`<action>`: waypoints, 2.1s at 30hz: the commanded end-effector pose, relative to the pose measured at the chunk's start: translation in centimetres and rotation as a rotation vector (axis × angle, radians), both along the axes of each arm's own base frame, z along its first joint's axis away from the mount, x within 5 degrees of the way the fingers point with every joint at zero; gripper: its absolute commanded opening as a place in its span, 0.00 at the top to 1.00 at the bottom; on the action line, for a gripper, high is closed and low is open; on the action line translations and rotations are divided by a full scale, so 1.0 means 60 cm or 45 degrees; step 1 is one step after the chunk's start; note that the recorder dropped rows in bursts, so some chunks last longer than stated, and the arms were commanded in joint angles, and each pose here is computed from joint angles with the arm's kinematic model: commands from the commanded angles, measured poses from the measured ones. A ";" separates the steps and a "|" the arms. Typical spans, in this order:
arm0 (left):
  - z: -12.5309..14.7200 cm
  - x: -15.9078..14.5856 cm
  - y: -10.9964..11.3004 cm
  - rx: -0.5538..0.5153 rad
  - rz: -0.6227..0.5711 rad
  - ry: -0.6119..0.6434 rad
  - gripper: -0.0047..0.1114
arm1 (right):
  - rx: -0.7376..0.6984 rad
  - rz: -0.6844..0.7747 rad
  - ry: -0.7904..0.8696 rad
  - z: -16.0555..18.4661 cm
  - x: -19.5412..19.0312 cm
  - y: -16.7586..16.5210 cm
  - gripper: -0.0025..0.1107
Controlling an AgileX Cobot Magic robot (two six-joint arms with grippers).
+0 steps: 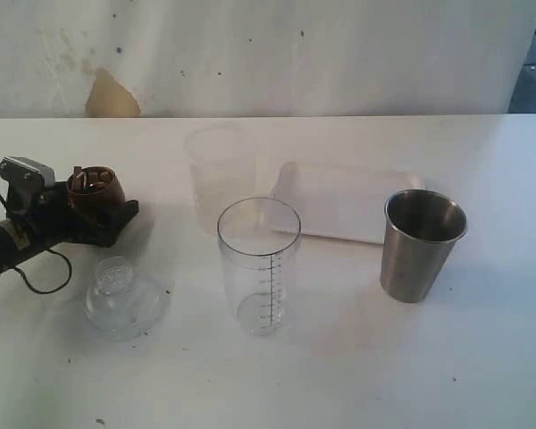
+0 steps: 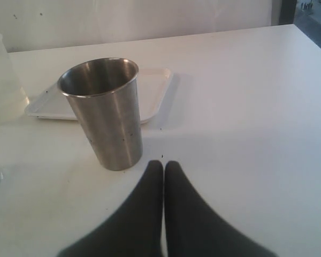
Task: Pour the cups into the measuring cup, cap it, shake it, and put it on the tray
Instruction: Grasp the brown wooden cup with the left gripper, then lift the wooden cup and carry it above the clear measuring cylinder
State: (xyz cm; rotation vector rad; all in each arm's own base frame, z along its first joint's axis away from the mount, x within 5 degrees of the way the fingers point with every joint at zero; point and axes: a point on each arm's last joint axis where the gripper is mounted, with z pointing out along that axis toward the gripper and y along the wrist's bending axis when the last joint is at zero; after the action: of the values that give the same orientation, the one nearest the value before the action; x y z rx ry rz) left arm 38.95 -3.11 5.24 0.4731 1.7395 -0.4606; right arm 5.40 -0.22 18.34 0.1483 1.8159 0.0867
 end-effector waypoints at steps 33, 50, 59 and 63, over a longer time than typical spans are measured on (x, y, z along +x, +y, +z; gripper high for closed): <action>0.199 0.032 -0.044 0.001 -0.129 -0.156 0.96 | -0.006 -0.001 -0.005 0.000 -0.001 0.000 0.98; 0.325 -0.031 -0.104 0.038 -0.349 -0.132 0.96 | -0.043 0.008 -0.004 0.000 -0.001 0.000 0.98; 0.333 -0.089 -0.164 0.124 -0.443 -0.100 0.96 | -0.042 0.008 -0.004 -0.001 -0.001 0.000 0.98; 0.331 -0.103 -0.193 0.137 -0.500 -0.092 0.96 | -0.042 0.008 -0.004 -0.001 -0.001 0.000 0.98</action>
State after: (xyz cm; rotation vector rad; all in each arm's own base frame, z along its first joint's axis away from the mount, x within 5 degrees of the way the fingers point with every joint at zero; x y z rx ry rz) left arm 33.43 -13.71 24.62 0.8934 1.6223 -0.6015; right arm 5.40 -0.22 18.34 0.1314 1.8170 0.0735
